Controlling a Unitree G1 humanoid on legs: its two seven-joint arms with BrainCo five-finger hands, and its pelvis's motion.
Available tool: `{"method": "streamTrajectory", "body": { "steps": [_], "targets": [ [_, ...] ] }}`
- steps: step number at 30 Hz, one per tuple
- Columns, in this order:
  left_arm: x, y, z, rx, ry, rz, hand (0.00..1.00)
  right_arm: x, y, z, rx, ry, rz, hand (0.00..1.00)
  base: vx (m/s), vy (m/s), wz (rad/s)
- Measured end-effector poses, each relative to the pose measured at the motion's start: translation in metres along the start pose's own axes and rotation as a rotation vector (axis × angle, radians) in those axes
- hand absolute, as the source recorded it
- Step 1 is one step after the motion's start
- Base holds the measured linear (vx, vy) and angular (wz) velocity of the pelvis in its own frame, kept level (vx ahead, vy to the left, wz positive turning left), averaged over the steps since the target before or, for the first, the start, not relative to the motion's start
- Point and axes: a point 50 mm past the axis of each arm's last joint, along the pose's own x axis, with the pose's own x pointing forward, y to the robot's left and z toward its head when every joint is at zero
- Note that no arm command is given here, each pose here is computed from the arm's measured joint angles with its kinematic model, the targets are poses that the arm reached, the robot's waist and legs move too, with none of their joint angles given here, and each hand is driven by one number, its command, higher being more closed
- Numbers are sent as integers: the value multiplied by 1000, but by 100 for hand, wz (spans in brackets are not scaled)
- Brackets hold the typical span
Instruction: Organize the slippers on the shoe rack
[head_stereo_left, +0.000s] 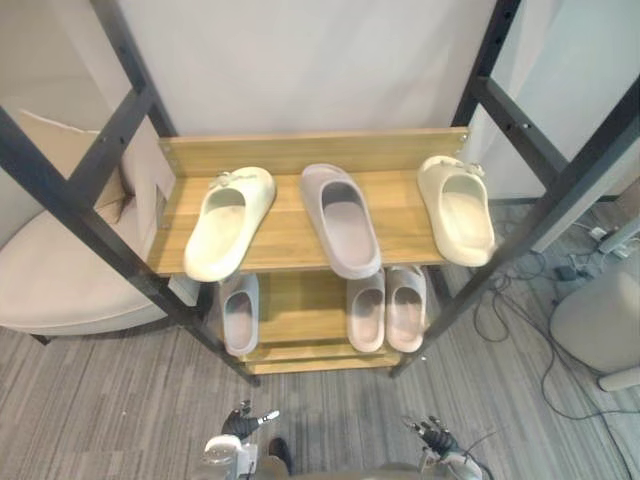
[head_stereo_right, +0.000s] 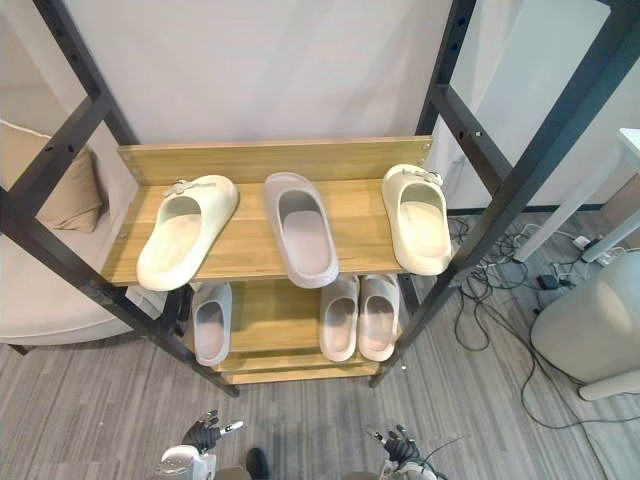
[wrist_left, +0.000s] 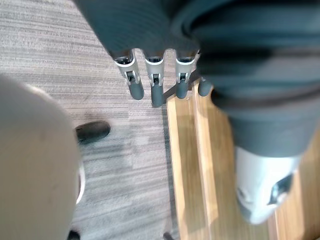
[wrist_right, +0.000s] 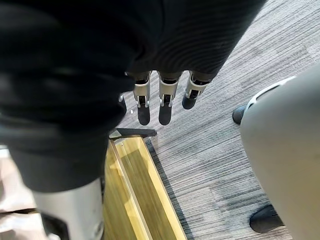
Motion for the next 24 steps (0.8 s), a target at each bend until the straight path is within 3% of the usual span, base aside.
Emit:
{"method": "streamTrajectory", "body": {
  "steps": [7, 15, 24],
  "targets": [
    [0, -1, -1, 34, 7, -7, 0, 0, 5, 11, -99, -57, 16, 0, -54, -33, -6],
    [0, -5, 1, 111, -13, -17, 0, -44, 12, 80, -283, -520, 16, 0, -27, -3, -8],
    [0, -11, 3, 160, -21, -46, 0, -95, 3, 139, -277, -874, -110, 0, -19, 2, -8]
  ]
}}
